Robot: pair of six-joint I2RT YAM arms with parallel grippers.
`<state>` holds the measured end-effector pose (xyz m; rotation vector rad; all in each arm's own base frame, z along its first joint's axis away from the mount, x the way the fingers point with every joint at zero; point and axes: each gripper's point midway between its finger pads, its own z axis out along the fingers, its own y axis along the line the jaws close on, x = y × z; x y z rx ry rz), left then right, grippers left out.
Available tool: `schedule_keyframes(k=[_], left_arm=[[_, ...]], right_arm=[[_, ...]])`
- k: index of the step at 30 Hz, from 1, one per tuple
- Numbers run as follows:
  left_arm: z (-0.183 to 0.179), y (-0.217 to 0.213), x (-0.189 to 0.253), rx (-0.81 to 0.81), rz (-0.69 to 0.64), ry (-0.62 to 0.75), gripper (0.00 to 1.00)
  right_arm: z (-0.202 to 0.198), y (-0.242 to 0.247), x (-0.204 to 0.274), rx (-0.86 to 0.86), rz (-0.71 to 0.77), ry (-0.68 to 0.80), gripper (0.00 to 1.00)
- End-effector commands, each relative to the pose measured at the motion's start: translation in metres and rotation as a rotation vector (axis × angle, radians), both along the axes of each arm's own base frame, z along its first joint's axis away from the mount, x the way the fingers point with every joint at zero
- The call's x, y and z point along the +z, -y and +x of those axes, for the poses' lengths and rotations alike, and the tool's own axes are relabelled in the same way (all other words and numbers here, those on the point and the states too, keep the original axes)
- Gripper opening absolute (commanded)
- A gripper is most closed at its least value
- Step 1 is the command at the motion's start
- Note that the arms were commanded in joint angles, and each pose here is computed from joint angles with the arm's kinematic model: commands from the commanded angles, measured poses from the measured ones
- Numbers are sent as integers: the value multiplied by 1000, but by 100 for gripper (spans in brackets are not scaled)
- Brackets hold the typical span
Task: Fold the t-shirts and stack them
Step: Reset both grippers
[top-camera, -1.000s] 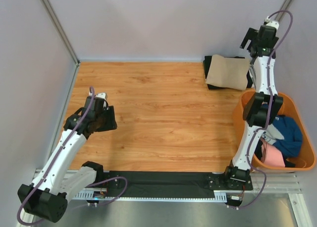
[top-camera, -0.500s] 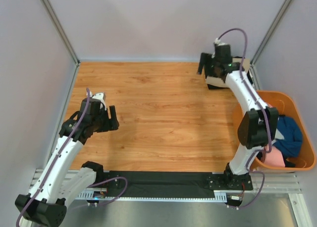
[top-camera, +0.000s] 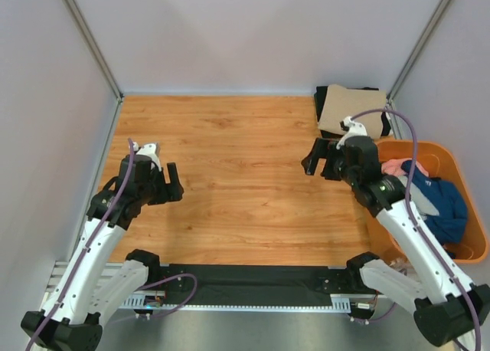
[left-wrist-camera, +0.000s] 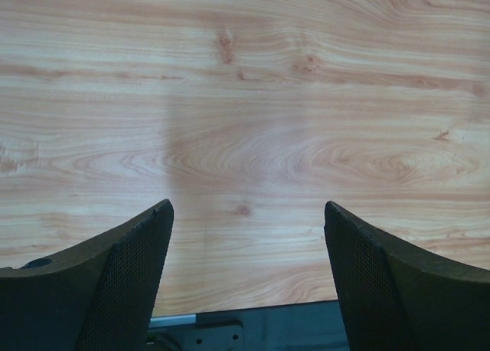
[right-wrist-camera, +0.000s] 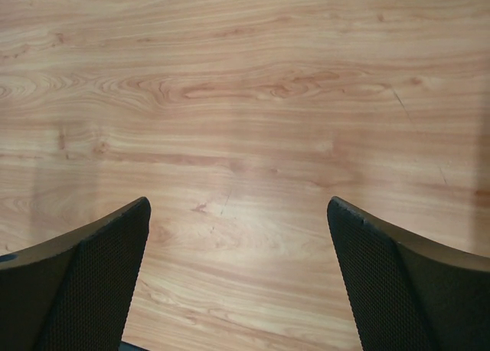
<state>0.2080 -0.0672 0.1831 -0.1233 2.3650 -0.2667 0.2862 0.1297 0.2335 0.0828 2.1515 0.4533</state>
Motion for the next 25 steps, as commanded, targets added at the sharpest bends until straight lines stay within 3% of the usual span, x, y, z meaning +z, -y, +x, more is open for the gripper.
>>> schedule_keyframes(k=[1, 8, 25], left_arm=[[6, -6, 2, 30, 21, 35, 86], [4, -9, 14, 32, 9, 121, 86], [4, -8, 15, 24, 5, 136, 86]], right_arm=[[-19, 16, -19, -86, 18, -29, 99], [-61, 38, -28, -106, 44, 54, 100], [-58, 42, -31, -140, 30, 33, 100]])
